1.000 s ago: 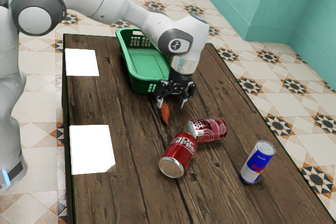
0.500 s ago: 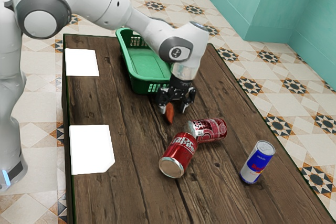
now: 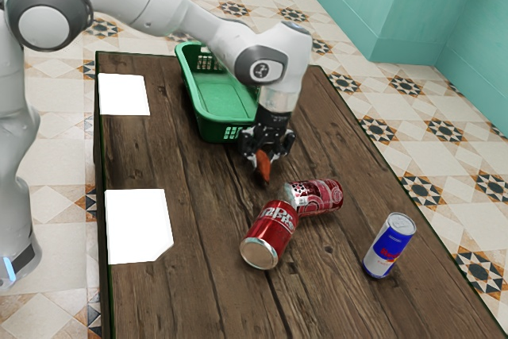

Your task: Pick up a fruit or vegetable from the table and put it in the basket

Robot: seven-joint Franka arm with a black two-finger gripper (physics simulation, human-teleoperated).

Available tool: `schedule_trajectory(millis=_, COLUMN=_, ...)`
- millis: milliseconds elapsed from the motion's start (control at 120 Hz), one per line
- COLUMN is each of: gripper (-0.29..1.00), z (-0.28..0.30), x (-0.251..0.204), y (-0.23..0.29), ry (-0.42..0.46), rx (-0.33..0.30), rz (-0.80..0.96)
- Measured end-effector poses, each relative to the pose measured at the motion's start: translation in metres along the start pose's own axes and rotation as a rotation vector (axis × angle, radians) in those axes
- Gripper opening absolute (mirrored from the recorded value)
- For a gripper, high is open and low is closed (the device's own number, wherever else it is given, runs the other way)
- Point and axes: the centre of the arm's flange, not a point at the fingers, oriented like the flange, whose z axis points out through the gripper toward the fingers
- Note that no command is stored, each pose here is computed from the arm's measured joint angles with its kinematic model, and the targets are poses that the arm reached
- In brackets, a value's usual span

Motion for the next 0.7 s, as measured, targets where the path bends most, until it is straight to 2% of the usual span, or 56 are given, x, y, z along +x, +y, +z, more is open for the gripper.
schedule_trajectory(millis=158, gripper=0.17, z=-0.074, x=-0.036, y=-0.026, ry=-0.042, rx=-0.121, rz=0.104)
schedule_trajectory(millis=292, gripper=0.17, z=-0.148, x=-0.059, y=-0.035, ry=-0.043, rx=-0.229, rz=0.178)
schedule_trajectory(millis=458, gripper=0.17, z=-0.203, x=0.003, y=-0.031, ry=-0.010, rx=-0.269, rz=0.099)
schedule_trajectory(millis=600, gripper=0.16, z=-0.207, x=0.083, y=-0.035, ry=0.006, rx=-0.238, rz=-0.012)
schedule_trajectory(millis=700, gripper=0.16, z=-0.206, x=0.113, y=-0.041, ry=0.008, rx=-0.217, rz=-0.043)
